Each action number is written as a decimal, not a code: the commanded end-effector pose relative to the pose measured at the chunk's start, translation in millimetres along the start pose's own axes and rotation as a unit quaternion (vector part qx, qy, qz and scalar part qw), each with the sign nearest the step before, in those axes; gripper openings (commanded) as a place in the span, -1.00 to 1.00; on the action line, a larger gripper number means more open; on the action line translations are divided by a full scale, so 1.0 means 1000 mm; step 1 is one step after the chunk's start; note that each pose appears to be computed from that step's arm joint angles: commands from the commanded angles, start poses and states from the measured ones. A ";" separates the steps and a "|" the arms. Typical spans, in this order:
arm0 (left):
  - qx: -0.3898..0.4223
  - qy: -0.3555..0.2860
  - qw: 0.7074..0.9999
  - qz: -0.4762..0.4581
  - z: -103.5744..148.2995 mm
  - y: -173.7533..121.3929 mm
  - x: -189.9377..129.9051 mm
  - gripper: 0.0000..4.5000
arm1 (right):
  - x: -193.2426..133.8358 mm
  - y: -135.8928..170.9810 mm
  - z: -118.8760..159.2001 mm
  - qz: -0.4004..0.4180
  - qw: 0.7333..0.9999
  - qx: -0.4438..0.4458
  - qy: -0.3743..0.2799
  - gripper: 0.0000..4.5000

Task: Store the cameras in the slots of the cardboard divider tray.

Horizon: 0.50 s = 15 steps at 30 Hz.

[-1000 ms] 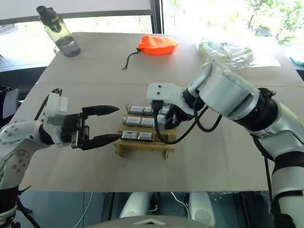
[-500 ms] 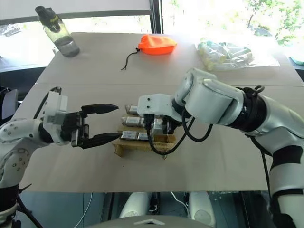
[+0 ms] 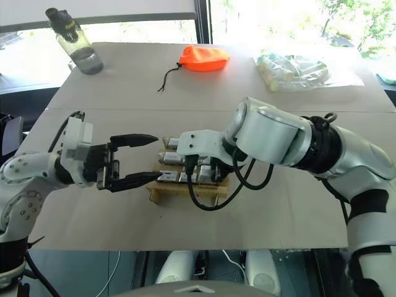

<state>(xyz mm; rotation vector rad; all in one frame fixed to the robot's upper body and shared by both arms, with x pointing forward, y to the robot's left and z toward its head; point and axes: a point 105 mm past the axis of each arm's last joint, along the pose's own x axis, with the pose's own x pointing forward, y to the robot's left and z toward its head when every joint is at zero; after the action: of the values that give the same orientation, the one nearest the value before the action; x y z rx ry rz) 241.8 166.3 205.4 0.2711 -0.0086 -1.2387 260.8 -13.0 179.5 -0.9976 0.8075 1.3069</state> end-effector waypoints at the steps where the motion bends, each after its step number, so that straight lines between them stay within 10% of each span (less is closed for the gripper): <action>1: 0.017 -0.006 1.000 0.001 0.008 -0.001 -0.002 1.00 | -0.002 0.001 0.005 -0.006 1.000 -0.004 -0.010 -0.68; 15: 0.002 0.025 0.999 -0.031 0.002 -0.010 -0.008 1.00 | 0.008 -0.005 -0.009 -0.014 1.000 0.005 0.009 -0.68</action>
<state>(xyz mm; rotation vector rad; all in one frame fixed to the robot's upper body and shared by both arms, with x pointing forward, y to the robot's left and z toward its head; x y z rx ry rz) 234.8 169.2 199.7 0.2655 0.0498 -1.2773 265.3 -16.6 164.1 -1.0026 0.8311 1.2818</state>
